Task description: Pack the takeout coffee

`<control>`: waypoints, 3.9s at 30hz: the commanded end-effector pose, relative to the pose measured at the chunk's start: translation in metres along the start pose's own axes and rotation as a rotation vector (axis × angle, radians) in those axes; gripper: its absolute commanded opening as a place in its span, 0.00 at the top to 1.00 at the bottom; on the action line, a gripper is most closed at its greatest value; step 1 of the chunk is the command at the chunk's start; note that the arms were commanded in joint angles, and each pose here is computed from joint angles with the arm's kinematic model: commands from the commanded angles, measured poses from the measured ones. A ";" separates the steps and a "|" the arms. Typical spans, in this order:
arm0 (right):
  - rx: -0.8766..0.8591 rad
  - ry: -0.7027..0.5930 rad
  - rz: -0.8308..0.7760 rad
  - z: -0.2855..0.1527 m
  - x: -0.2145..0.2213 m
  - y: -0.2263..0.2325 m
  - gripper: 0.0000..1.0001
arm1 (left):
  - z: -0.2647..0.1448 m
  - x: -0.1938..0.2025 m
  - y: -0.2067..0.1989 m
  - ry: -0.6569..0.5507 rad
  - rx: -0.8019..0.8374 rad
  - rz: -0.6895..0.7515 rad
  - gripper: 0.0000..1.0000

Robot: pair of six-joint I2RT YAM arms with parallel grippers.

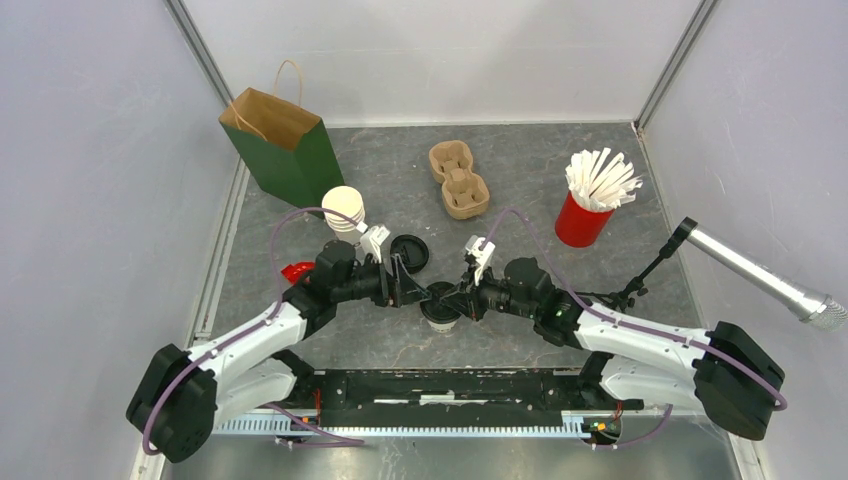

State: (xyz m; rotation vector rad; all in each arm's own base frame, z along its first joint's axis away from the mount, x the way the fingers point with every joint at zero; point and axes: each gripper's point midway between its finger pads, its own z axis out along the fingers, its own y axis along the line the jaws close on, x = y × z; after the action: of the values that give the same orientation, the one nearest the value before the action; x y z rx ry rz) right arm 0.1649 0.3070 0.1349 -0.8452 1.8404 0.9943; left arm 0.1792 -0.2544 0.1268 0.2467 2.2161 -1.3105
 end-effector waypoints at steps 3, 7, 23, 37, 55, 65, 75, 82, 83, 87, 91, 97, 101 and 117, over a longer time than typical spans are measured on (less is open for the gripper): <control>-0.006 0.013 0.028 -0.003 0.017 -0.002 0.86 | 0.006 -0.007 -0.002 -0.035 0.007 0.024 0.23; -0.004 0.031 0.036 -0.005 0.028 -0.004 0.86 | 0.006 -0.003 0.013 -0.030 -0.069 0.011 0.28; 0.036 0.085 0.096 -0.016 0.082 -0.017 0.85 | 0.005 0.050 0.070 0.067 -0.382 -0.009 0.44; 0.027 0.004 0.149 -0.008 0.049 -0.011 0.85 | 0.004 0.020 -0.004 -0.043 -0.078 -0.036 0.30; -0.012 -0.041 0.176 -0.003 0.022 0.000 0.83 | 0.013 0.032 0.013 0.015 -0.129 -0.016 0.36; 0.012 -0.180 0.060 -0.020 -0.060 0.002 0.66 | 0.013 0.033 0.017 0.032 -0.162 0.049 0.40; 0.085 -0.121 0.012 -0.028 -0.066 -0.037 0.53 | 0.018 0.036 0.012 0.059 -0.138 0.079 0.40; -0.031 -0.026 -0.017 -0.013 -0.055 -0.036 0.46 | 0.018 0.036 0.013 0.061 -0.139 0.090 0.41; -0.049 -0.018 -0.019 -0.012 -0.054 -0.034 0.46 | 0.018 0.036 0.013 0.062 -0.140 0.091 0.41; -0.060 0.006 -0.010 -0.006 -0.048 -0.038 0.45 | 0.018 0.037 0.013 0.062 -0.139 0.093 0.41; -0.059 0.010 0.007 -0.002 -0.042 -0.043 0.49 | 0.019 0.036 0.013 0.063 -0.141 0.093 0.41; -0.068 0.026 0.036 0.000 -0.026 -0.046 0.51 | 0.020 0.037 0.015 0.067 -0.147 0.095 0.42; -0.068 0.029 0.097 0.000 -0.011 -0.050 0.60 | 0.019 0.040 0.021 0.073 -0.174 0.084 0.42; 0.081 0.147 0.247 -0.016 0.072 -0.077 0.62 | 0.012 0.049 0.053 0.053 -0.321 0.044 0.46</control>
State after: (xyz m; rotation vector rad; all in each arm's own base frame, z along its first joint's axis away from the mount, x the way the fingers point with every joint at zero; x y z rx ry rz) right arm 0.2076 0.2758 0.1214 -0.7309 1.8582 1.1463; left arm 0.1690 -0.2762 0.1105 0.2543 2.2442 -1.1678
